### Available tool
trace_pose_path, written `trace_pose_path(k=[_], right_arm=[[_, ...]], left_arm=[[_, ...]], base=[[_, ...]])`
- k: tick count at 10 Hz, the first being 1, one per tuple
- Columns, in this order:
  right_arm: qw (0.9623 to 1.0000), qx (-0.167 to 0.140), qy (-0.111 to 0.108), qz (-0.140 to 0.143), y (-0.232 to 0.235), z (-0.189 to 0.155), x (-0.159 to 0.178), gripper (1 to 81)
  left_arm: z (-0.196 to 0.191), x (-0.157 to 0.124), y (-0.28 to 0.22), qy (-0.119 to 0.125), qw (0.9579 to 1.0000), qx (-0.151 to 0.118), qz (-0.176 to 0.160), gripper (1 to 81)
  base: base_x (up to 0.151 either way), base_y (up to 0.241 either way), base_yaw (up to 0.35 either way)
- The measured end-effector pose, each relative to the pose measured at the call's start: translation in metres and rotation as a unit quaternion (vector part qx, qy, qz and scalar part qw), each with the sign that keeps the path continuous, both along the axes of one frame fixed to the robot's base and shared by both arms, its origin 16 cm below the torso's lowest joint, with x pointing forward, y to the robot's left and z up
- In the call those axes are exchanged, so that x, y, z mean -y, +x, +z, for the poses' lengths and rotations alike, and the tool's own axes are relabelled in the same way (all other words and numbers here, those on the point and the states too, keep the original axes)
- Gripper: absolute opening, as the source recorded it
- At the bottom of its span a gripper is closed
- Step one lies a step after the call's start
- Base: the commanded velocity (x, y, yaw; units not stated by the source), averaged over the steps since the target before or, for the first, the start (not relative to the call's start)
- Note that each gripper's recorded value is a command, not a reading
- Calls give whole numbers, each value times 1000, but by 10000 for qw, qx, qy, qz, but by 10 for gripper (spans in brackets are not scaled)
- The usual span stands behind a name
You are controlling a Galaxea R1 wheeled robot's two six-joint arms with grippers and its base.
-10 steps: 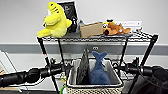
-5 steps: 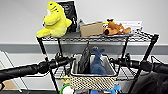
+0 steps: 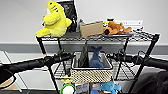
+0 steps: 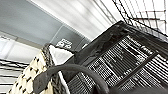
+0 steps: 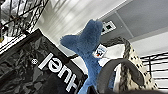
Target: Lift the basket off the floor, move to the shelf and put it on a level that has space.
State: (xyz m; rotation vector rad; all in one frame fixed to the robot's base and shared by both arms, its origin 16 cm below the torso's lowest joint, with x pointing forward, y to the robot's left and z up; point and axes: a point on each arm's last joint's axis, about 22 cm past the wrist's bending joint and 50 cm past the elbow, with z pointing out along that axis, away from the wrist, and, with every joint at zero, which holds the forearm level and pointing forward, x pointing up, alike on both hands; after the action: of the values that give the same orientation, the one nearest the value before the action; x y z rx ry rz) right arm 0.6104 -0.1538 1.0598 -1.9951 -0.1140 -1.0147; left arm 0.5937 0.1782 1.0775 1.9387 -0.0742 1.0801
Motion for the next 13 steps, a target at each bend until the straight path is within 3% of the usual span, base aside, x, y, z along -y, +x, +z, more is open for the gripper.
trace_pose_path(k=[5, 8, 10, 11, 13], right_arm=[[9982, -97, -256, -532, 58, -9, 16, 10], [9956, -132, -568, -732, 85, -12, 21, 10], [9941, -117, -751, -776, 96, -16, 17, 10], [9933, -121, -788, -840, 101, -18, 20, 10], [9928, -80, -710, -963, 105, -27, 24, 10]], left_arm=[[-17, 26, 63, 543, 9979, -207, 274, 10], [-26, 42, 93, 1000, 9938, -253, 417, 10], [-37, 42, 106, 1407, 9883, -266, 523, 10], [-39, 44, 108, 1579, 9857, -261, 523, 10], [-39, 42, 110, 1648, 9846, -235, 543, 10]], base=[[0, 0, 0], [0, 0, 0], [0, 0, 0], [0, 0, 0], [0, 0, 0]])
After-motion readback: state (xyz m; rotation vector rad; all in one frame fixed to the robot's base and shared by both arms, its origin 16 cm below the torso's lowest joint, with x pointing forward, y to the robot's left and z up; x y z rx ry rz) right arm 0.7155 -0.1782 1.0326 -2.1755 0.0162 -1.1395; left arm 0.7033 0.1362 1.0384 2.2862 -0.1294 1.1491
